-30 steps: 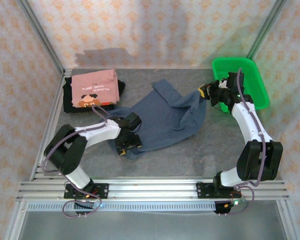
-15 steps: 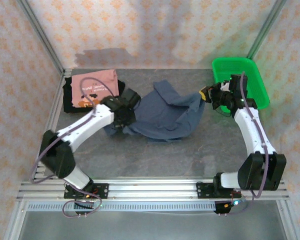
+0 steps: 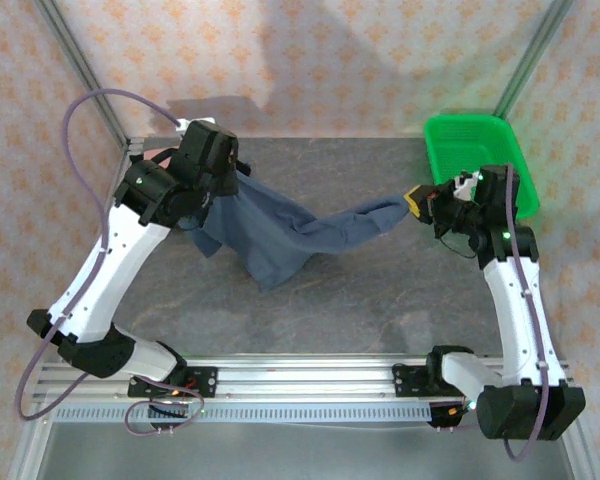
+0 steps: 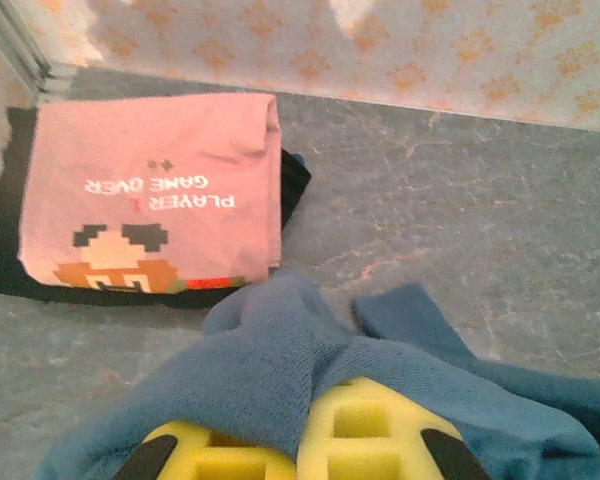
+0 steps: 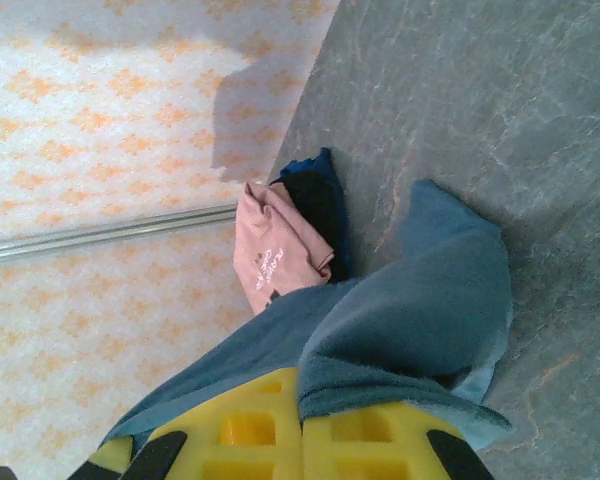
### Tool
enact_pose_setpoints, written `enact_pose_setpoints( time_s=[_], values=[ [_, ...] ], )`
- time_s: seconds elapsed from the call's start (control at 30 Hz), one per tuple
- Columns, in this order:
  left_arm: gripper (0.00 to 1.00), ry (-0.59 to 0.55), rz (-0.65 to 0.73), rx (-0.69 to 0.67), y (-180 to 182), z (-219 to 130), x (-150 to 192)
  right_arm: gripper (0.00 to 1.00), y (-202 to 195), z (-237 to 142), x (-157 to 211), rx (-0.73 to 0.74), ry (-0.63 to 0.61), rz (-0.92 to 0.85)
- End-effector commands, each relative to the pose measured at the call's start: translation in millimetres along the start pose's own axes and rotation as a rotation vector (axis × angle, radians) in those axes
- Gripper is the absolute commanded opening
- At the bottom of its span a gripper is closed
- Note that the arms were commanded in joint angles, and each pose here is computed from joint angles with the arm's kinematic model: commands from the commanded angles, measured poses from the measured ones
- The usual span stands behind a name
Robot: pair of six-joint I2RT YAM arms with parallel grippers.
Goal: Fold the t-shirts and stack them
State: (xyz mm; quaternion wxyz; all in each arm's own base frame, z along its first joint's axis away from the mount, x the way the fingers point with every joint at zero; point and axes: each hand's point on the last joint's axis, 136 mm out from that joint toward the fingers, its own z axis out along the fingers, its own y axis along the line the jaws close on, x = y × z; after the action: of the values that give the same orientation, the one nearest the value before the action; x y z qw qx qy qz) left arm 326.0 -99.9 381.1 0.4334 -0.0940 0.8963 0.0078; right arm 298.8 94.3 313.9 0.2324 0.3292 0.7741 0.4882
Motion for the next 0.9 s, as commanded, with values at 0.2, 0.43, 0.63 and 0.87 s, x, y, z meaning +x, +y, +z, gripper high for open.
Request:
enact_pose_setpoints(
  time_s=[0.2, 0.43, 0.63, 0.87],
  values=[
    [0.0, -0.181, 0.001, -0.019, 35, -59, -39, 0.0, 17, -35, 44, -0.069, 0.072, 0.048],
    [0.0, -0.242, 0.02, 0.007, 27, -60, -55, 0.0, 17, -39, 51, -0.073, 0.092, 0.055],
    [0.0, -0.241, 0.018, 0.038, 24, -63, -52, 0.0, 18, -50, 65, -0.066, 0.131, 0.041],
    [0.0, -0.162, 0.003, 0.017, 42, -60, -14, 0.0, -12, -60, 88, -0.005, 0.156, 0.096]
  ],
)
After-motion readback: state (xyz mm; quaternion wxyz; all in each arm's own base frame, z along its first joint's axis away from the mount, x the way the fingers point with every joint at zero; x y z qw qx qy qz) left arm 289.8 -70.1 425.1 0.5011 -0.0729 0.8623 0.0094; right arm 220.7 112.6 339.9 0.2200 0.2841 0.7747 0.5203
